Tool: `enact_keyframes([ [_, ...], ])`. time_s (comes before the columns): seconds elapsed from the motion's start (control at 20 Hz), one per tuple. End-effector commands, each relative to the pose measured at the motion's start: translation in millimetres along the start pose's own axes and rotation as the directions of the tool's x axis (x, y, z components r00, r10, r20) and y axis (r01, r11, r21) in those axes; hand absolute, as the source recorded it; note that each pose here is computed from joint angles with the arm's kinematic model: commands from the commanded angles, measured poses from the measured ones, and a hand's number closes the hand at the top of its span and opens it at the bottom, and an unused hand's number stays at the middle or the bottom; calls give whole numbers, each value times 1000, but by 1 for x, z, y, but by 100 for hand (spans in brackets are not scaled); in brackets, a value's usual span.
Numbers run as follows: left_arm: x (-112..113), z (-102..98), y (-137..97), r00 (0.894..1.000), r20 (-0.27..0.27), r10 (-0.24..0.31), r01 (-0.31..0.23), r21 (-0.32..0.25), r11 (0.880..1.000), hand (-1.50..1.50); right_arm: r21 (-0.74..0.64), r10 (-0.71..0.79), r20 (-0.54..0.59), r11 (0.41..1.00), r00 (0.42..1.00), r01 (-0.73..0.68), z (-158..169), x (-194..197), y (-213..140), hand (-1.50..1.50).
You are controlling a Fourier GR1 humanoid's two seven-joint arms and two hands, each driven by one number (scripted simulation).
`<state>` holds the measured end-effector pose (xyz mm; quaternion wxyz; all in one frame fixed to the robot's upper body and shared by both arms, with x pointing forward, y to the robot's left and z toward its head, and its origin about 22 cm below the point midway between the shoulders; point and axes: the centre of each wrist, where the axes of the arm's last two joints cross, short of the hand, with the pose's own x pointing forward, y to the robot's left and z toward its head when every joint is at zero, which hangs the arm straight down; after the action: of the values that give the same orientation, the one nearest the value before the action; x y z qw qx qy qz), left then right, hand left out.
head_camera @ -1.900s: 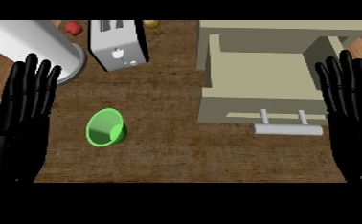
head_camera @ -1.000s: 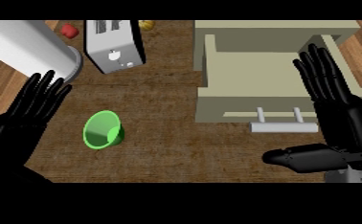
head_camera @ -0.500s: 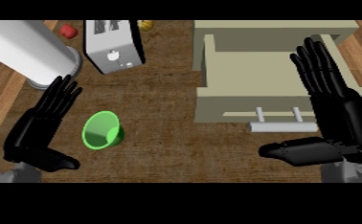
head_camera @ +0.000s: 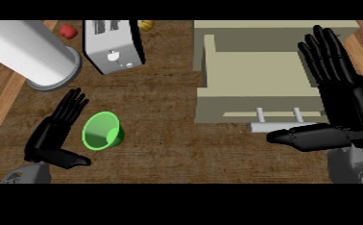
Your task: Pick up the cup, place it into the drawer and close the drawer
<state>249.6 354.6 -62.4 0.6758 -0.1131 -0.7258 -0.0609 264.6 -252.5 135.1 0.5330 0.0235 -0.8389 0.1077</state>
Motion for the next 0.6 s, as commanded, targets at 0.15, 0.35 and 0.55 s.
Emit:
enact_keyframes([
  [0.15,-39,-2,13,999,-37,-8,8,9,1000,-150,7,1,2,1000,1000,-1,-1,2,-4,-150],
  [0.35,-59,26,25,999,-39,-3,5,46,999,-150,25,-10,11,1000,1000,10,-9,21,-18,-150],
  [0.55,-64,24,28,999,-35,-31,33,63,998,-150,28,9,4,1000,1000,-9,-10,26,-11,-150],
])
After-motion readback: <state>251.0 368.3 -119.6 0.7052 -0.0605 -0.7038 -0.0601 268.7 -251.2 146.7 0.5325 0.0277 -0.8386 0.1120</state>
